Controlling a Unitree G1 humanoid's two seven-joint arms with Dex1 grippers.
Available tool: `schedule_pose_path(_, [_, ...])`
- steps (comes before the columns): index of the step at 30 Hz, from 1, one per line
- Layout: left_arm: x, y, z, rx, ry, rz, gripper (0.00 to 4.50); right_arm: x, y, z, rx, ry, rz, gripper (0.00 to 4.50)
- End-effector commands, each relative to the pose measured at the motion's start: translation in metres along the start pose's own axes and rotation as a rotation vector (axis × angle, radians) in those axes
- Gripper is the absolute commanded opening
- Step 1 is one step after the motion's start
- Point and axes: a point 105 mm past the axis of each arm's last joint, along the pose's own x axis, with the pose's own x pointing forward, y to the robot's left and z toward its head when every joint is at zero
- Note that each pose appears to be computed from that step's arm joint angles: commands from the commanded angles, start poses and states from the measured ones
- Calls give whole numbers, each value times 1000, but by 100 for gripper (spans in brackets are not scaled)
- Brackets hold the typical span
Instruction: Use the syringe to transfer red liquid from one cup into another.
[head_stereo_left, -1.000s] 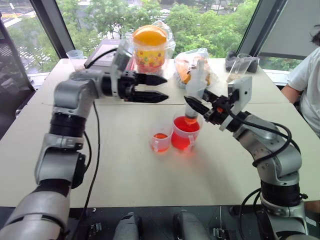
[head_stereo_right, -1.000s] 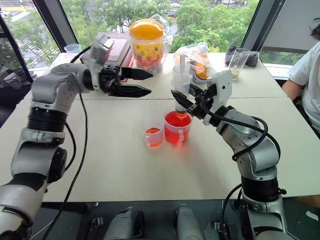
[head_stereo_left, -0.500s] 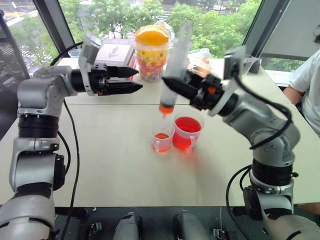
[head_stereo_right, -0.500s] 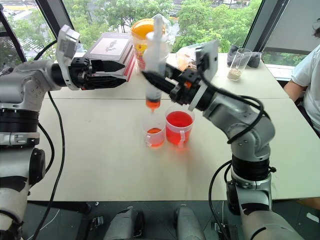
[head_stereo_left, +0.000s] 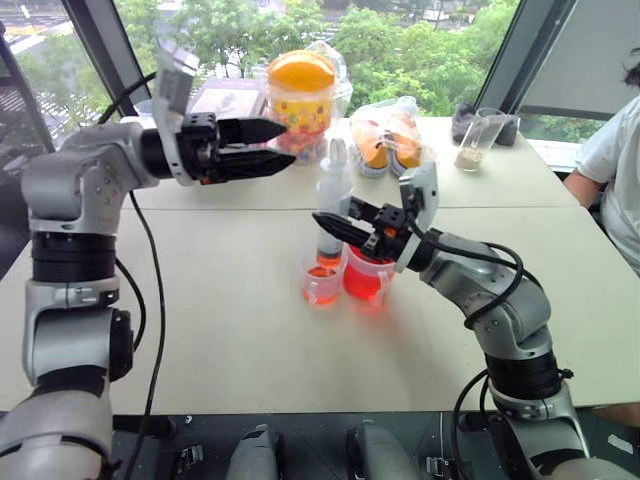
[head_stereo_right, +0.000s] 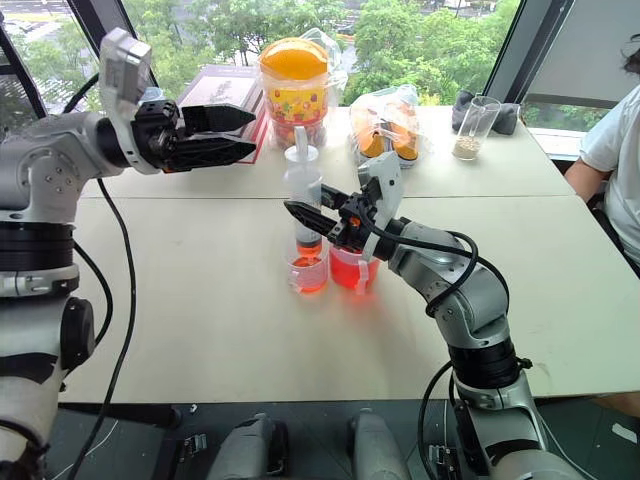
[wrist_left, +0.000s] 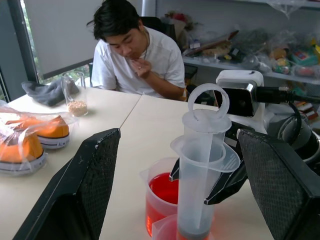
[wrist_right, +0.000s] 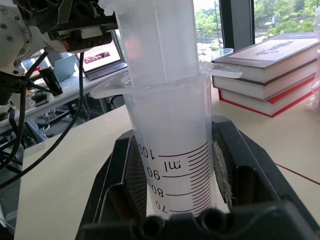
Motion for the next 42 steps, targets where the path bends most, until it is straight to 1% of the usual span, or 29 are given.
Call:
schedule_pose_path(1, [13, 0, 14, 71, -19, -31, 384, 0, 4, 9, -31, -41, 9, 146])
schedule_pose_path(13, [52, 9, -5, 125, 30, -95, 384, 2, 6, 12, -40, -46, 20, 146])
schedule_pose_path(16, [64, 8, -5, 117, 14, -125, 310, 3, 8, 12, -40, -46, 24, 146])
schedule_pose_path(22, [71, -3, -8, 110, 19, -211, 19, 4, 9, 13, -45, -46, 25, 146])
schedule_pose_path(23, [70, -6, -10, 108, 26, -225, 8, 4, 9, 14, -47, -48, 24, 146])
schedule_pose_path(30, [61, -12, -22, 112, 85, -251, 8, 8, 9, 31, -64, -92, 29, 146])
schedule_pose_path(35, [55, -12, -39, 103, 136, -239, 8, 9, 6, 50, -84, -130, 25, 146])
schedule_pose_path(42, [52, -10, -55, 62, 149, -215, 8, 8, 2, 66, -113, -151, 21, 146])
